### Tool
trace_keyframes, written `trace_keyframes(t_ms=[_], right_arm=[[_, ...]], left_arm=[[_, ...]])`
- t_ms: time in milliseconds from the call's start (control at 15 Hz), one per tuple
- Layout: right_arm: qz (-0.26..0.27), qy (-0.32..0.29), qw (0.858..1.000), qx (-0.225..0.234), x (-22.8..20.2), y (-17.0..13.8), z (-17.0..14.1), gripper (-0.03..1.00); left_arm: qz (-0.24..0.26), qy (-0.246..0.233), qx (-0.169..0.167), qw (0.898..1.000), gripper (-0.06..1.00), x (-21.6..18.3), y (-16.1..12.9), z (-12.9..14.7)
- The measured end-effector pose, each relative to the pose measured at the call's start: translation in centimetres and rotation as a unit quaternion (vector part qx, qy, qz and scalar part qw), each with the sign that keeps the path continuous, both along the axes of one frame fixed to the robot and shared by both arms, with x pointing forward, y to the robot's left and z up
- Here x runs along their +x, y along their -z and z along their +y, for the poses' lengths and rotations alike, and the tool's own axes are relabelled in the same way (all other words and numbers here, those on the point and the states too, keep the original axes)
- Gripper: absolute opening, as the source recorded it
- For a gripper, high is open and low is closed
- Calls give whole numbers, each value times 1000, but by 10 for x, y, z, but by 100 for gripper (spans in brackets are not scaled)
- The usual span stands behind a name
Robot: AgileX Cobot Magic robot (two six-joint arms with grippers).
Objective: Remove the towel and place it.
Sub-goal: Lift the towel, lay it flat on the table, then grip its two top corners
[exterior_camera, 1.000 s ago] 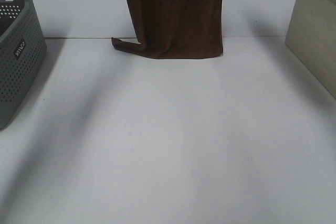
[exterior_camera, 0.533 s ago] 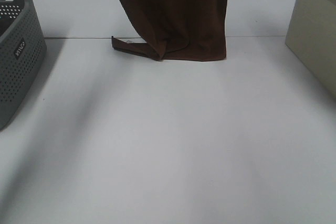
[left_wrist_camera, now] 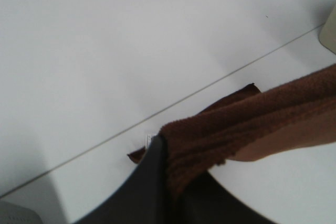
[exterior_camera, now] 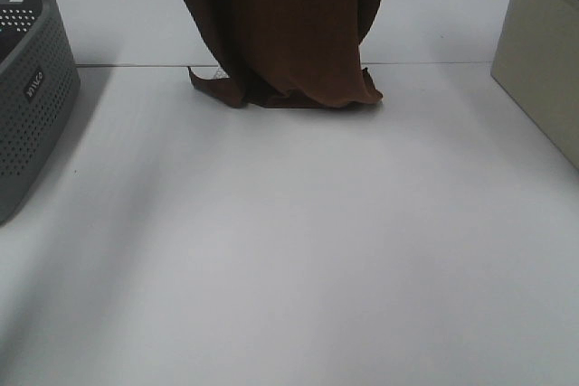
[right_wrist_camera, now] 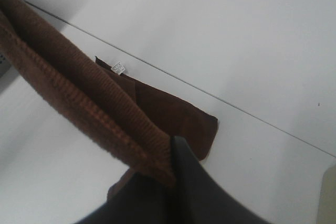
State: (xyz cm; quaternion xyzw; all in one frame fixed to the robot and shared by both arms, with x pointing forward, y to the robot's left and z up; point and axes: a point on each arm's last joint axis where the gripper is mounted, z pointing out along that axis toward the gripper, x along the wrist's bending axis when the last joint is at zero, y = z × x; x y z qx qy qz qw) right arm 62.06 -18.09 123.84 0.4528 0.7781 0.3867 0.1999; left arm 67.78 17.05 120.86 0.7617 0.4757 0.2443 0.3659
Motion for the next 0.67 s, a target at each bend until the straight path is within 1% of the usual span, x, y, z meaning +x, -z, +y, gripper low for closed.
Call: trace_keyframes(t_ms=[67, 200, 400, 467, 667], right_arm=[[7, 4, 1000, 9, -9, -3, -1, 1], [38, 6, 999, 20, -29, 1, -4, 1], [79, -2, 996, 29, -68, 9, -7, 1], [83, -4, 996, 32, -84, 8, -11, 1], [102, -7, 994, 35, -122, 16, -19, 1]], left_arm=[[34, 1, 5, 999, 0, -15, 3, 3], [66, 1, 12, 998, 0, -46, 1, 10], [87, 5, 11, 996, 0, -97, -8, 22], [94, 8, 9, 995, 0, -113, -8, 25], [128, 15, 13, 992, 0, -150, 9, 32]])
